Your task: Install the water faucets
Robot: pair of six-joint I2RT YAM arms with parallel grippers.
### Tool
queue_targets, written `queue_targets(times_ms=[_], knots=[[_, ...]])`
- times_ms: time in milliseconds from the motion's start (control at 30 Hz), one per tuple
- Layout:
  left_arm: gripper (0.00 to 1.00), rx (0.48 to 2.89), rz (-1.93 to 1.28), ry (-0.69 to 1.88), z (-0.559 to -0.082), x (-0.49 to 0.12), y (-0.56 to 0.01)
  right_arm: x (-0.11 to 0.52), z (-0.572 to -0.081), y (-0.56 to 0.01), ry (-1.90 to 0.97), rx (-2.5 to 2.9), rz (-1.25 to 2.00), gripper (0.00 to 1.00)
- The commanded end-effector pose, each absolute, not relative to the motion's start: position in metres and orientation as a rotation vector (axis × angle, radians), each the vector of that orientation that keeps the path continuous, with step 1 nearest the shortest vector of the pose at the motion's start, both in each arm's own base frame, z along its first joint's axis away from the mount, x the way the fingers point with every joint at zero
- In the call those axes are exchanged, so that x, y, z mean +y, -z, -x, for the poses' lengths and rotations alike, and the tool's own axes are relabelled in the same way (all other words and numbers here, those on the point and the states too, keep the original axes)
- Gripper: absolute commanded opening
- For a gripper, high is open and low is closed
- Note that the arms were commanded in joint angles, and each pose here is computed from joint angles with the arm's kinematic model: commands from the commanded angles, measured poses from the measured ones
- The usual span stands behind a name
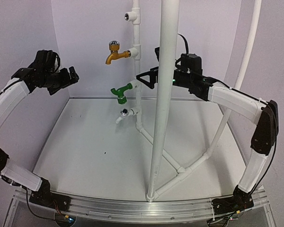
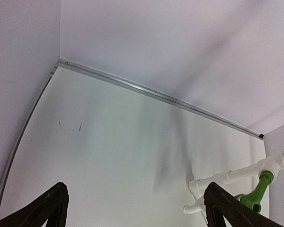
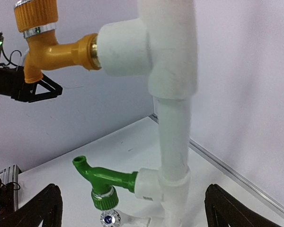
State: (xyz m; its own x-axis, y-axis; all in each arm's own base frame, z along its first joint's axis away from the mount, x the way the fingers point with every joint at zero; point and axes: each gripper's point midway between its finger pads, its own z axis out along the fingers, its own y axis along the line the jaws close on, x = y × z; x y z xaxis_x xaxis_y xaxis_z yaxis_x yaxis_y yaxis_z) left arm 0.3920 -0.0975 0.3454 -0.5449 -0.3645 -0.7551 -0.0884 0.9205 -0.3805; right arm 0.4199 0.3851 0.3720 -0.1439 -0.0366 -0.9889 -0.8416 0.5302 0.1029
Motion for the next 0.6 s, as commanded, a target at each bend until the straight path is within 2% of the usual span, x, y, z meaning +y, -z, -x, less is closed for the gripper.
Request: queue_targets(times_ms=[0, 133, 567], knots=[[1.00, 2.309, 0.461, 0.574, -0.404, -0.103, -0.310, 0.329, -0.423, -0.373, -0.720, 1.639, 0.677, 0.98], [1.00, 2.361, 0.524, 0.679, -0.418, -0.098, -0.287, 0.299, -0.411, -0.349, -0.651, 1.715, 0.678, 0.98], [1.00, 2.461, 0.556, 0.650, -0.430, -0.096, -0.240, 0.277, -0.355, -0.274, -0.675, 1.870, 0.788, 0.98]])
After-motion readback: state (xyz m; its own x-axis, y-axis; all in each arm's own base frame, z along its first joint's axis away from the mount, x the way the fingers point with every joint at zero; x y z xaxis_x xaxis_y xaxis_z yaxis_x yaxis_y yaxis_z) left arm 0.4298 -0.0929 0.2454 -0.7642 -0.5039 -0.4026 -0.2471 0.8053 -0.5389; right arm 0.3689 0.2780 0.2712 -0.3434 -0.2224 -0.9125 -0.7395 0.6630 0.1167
